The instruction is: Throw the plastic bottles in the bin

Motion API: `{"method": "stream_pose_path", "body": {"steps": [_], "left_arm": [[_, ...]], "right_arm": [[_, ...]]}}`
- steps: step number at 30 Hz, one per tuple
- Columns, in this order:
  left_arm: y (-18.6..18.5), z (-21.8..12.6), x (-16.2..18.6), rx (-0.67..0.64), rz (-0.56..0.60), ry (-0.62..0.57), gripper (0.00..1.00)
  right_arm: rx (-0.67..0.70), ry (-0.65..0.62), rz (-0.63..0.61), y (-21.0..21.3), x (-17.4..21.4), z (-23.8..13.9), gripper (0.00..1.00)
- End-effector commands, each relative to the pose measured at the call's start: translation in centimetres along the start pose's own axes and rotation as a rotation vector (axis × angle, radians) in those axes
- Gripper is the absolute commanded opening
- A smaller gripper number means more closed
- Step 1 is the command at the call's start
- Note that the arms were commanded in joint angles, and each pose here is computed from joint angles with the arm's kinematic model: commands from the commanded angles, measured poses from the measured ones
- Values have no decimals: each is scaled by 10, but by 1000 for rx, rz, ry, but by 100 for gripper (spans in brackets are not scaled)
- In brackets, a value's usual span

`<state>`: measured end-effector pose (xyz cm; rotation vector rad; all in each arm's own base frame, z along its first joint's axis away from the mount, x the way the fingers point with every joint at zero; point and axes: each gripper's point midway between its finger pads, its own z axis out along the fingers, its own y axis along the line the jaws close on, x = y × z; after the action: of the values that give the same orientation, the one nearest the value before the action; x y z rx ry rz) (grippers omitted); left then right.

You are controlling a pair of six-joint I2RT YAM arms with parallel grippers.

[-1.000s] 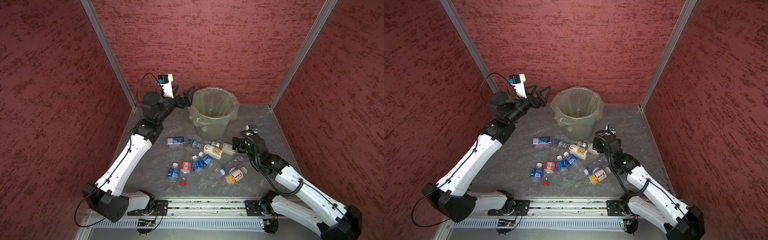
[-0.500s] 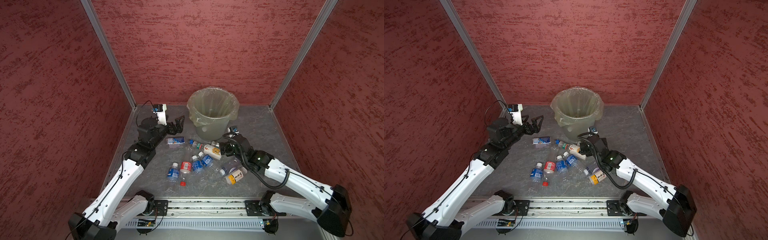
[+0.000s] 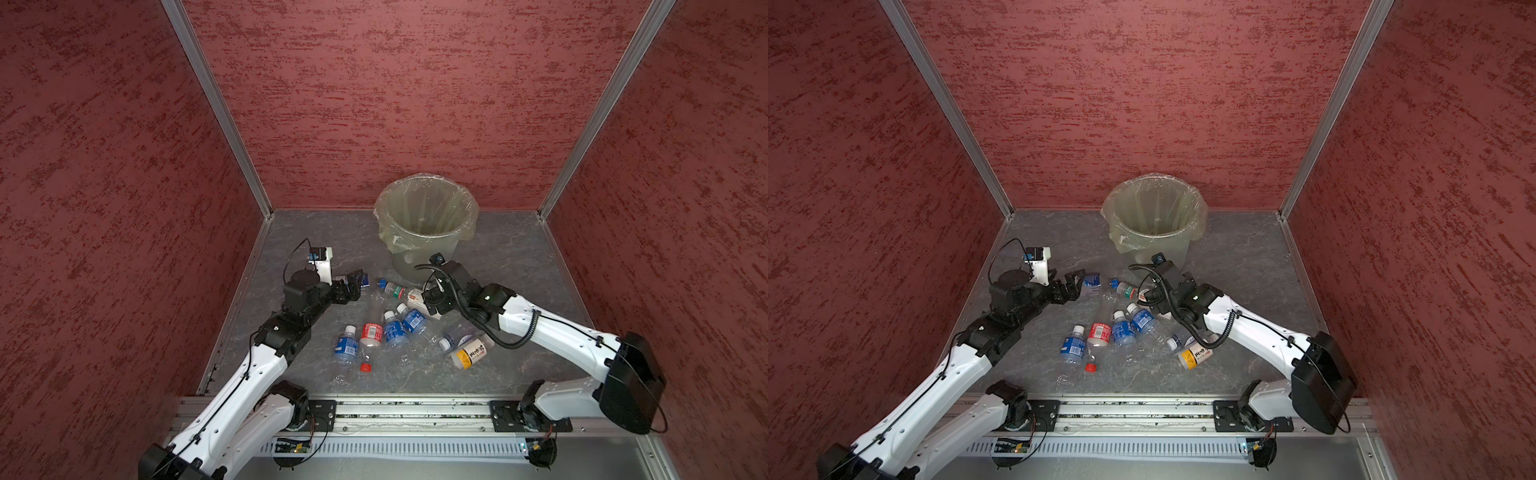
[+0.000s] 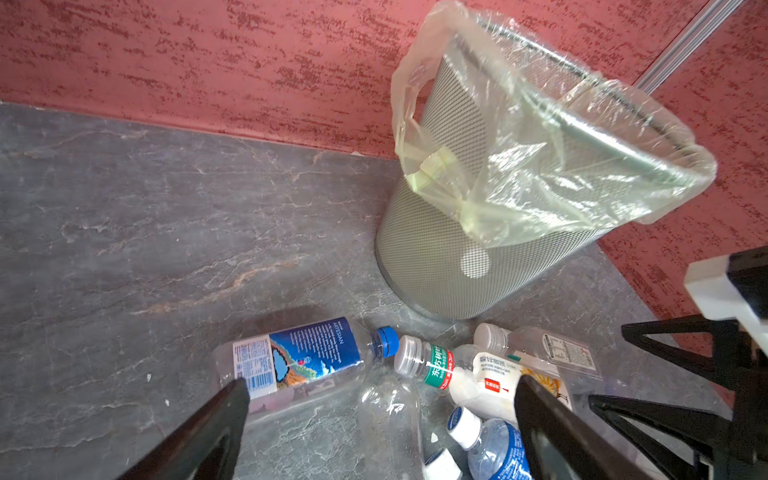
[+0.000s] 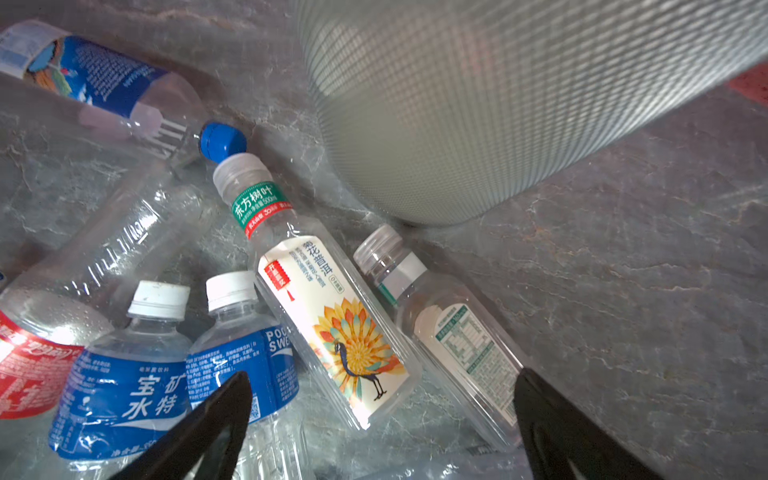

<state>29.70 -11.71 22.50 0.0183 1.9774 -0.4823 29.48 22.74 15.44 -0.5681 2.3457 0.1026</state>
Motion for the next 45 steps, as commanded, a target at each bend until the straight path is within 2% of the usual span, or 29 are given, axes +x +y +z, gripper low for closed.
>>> {"method": "stream_pose_path", "body": {"steps": [1,12,21,29,45], "left_arm": [[9,0,6,-24,-15,-24,100],[22,-1,36,-13,17,-59,100],[31,2,52,-13,8,-69,100],[36,6,53,-18,-10,-56,100],[40,9,55,-22,-34,-38,99]], "right_arm": [[-50,14,-29,12,-6,1,98],[-127,129,-80,37,18,36,88],[-106,152,-105,39,18,53,84],[-84,164,-141,39,16,67,82],[-84,195,-168,42,19,85,72]]}}
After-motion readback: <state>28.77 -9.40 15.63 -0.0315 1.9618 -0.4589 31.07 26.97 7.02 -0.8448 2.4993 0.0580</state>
